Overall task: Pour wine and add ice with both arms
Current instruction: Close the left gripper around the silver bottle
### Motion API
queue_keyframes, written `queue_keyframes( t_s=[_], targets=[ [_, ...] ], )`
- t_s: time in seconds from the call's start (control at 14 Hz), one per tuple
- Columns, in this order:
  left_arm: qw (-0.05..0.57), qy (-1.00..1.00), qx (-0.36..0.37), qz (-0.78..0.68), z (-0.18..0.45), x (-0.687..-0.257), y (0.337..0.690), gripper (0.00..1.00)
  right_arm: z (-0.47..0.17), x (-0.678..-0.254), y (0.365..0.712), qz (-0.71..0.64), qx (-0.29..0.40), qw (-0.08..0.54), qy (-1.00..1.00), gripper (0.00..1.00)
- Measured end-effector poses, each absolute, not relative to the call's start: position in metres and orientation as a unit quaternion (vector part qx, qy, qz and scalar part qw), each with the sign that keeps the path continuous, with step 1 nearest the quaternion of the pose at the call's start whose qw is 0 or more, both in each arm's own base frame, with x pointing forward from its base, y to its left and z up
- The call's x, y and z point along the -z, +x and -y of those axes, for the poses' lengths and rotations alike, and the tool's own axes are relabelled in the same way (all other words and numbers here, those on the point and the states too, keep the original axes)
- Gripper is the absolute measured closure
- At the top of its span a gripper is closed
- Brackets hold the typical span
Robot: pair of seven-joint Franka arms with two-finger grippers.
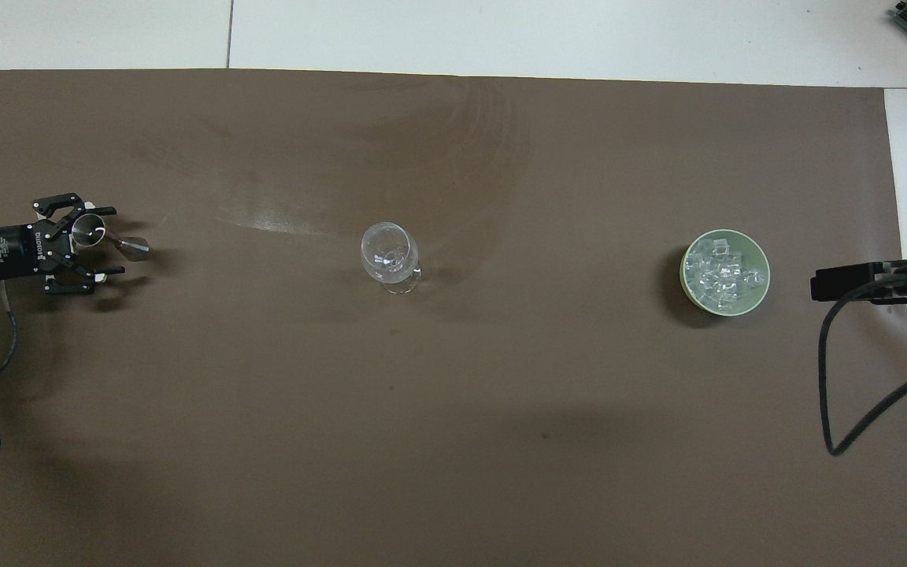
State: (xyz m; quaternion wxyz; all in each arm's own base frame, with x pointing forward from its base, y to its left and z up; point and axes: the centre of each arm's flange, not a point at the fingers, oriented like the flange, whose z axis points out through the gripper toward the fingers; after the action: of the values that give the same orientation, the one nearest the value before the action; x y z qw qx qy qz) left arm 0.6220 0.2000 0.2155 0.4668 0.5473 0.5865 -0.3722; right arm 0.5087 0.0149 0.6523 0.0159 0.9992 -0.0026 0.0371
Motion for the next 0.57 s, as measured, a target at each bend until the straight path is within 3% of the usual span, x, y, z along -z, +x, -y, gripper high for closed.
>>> queue_keyframes(
  t_s=[0.57],
  targets=[
    [0.467, 0.543, 0.384, -0.582, -0.1999, -0.2098, 0.6185, 0.00, -0.0149, -0.6523, 0.5087, 0.003, -0.037, 0.016, 0.999, 0.00]
  ],
)
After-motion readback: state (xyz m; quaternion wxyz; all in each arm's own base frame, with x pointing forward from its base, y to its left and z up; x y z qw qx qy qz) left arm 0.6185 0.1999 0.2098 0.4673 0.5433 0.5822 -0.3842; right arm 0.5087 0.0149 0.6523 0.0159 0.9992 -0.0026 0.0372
